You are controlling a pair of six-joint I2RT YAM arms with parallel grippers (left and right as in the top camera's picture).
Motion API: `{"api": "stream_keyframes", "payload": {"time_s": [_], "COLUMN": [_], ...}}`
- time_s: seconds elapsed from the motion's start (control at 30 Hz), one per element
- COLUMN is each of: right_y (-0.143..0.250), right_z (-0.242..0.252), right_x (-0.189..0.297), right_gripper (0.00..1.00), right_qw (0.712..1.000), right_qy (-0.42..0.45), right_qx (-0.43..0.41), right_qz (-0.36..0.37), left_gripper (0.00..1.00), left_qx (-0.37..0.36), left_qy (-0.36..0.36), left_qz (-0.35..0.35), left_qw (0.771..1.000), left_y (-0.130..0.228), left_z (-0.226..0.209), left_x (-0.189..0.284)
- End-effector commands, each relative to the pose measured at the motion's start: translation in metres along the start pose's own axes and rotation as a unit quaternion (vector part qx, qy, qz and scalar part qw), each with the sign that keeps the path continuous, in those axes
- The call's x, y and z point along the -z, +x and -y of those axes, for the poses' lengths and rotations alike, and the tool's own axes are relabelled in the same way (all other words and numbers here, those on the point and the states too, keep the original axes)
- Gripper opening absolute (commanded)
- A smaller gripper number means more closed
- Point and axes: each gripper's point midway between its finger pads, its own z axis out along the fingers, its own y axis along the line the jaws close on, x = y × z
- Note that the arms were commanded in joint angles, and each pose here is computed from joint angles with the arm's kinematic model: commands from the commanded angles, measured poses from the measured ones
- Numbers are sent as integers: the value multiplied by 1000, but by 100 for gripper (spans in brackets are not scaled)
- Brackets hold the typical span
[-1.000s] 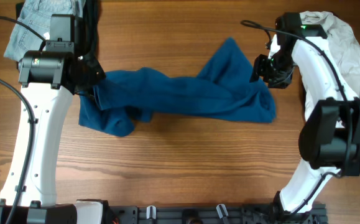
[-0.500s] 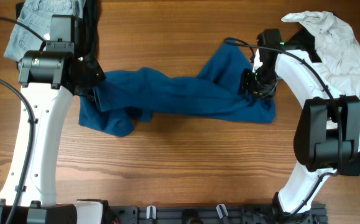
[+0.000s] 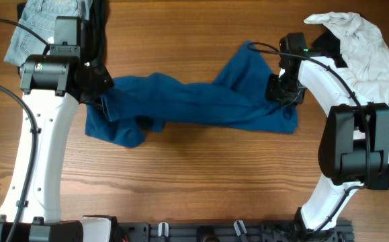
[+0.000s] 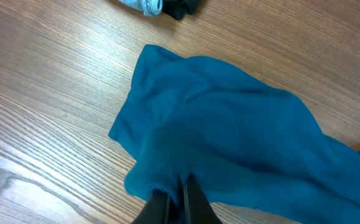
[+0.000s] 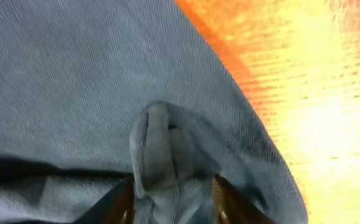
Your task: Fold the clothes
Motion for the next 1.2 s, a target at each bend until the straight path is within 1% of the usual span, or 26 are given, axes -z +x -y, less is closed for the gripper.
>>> {"api": "stream_keyframes", "payload": {"time_s": [0.0, 0.1, 0.17, 0.23, 0.33, 0.4, 0.47, 0.5, 0.57, 0.63, 0.7, 0.8, 0.83, 0.9, 1.0, 1.03, 1.1, 1.13, 1.17], "right_y": [0, 0, -1, -2, -7, -23, -52, -71, -98, -106, -103, -79, -68, -34, 13, 29, 58, 70, 80], "right_z": [6, 6, 5, 5, -1, -4, -3, 3, 18, 34, 52, 84, 93, 113, 136, 141, 147, 148, 147], "right_x": [-9, -9, -9, -9, -5, 18, 67, 104, 186, 249, 304, 388, 408, 455, 500, 514, 535, 542, 548], "right_gripper": [38, 27, 17, 4, 4, 4, 4, 4, 4, 4, 4, 4, 4, 4, 4, 4, 4, 4, 4], "right_qw": [1000, 1000, 1000, 1000, 1000, 999, 997, 993, 983, 971, 957, 926, 917, 890, 857, 845, 825, 818, 811], "right_qy": [15, 14, 13, 13, -3, -24, -50, -58, -70, -75, -76, -77, -76, -77, -67, -61, -43, -35, -31], "right_qx": [-10, -10, -10, -10, -10, -8, -9, -14, -18, -26, -36, -61, -68, -87, -111, -118, -124, -121, -121], "right_qz": [3, 5, 6, 8, 14, 28, 66, 98, 171, 227, 278, 363, 386, 440, 499, 518, 549, 561, 571], "left_gripper": [4, 4, 4, 4, 4, 4, 4, 4, 4, 4, 4, 4, 4, 4, 4, 4, 4, 4, 4], "left_qx": [2, 2, 2, 2, 2, 2, -7, -3, 13, 24, 38, 58, 66, 78, 87, 89, 97, 99, 97], "left_qy": [-1, 0, 0, 0, 1, 10, 34, 42, 61, 87, 115, 157, 172, 196, 230, 236, 252, 257, 262], "left_qz": [3, 3, 3, 3, 6, 26, 73, 100, 169, 217, 269, 346, 374, 417, 465, 474, 504, 514, 533], "left_qw": [1000, 1000, 1000, 1000, 1000, 1000, 997, 994, 984, 972, 955, 923, 909, 884, 851, 844, 820, 812, 798], "left_y": [-1, -1, -1, -1, -3, -12, -36, -50, -83, -102, -117, -127, -126, -116, -91, -84, -63, -56, -45], "left_z": [-2, -2, -2, -2, -1, 3, 13, 16, 18, 20, 19, 8, 1, -15, -38, -44, -63, -69, -78], "left_x": [1, 1, 1, 1, 1, 3, 17, 30, 75, 114, 160, 233, 261, 307, 359, 368, 399, 408, 423]}}
